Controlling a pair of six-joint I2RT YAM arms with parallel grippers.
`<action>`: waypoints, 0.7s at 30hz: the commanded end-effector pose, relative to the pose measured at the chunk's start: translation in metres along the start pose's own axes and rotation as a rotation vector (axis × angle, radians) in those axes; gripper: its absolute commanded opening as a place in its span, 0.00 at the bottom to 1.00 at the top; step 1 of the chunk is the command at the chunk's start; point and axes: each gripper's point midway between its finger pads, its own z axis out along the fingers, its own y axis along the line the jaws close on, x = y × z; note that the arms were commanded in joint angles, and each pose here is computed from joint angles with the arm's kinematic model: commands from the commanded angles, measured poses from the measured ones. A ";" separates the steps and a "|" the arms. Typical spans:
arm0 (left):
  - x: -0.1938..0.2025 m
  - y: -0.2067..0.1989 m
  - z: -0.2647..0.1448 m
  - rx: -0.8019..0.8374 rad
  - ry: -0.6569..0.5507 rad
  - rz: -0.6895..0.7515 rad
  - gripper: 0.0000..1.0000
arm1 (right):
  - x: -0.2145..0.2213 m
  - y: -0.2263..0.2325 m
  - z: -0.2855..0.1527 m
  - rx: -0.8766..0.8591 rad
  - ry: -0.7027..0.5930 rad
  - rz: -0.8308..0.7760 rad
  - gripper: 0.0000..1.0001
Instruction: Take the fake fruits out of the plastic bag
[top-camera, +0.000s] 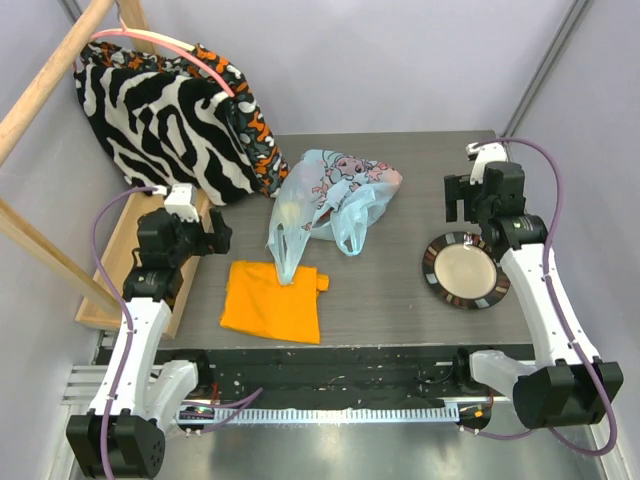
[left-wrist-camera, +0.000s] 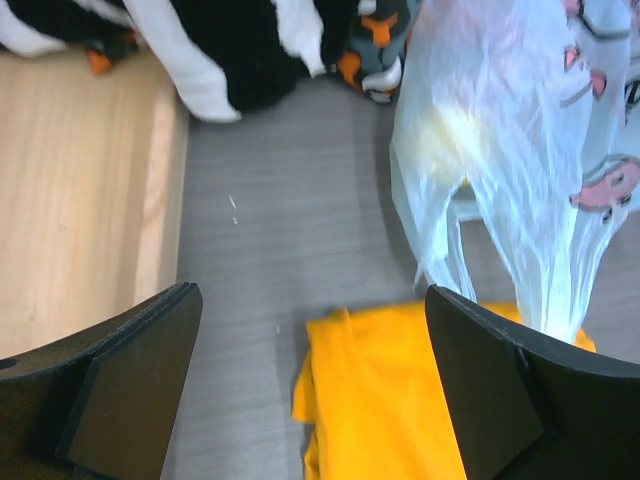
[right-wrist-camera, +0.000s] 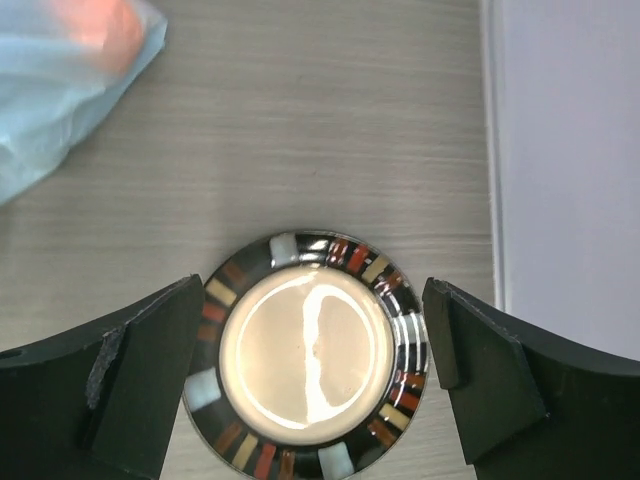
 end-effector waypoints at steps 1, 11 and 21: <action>0.000 -0.011 -0.012 0.053 0.052 0.015 1.00 | -0.004 0.019 0.005 -0.129 0.026 -0.093 1.00; 0.032 -0.073 -0.035 0.376 0.310 0.015 1.00 | -0.089 0.099 0.038 -0.489 -0.135 -0.242 1.00; -0.010 -0.136 0.030 0.434 0.214 -0.169 1.00 | -0.143 0.203 0.084 -0.652 -0.222 -0.252 1.00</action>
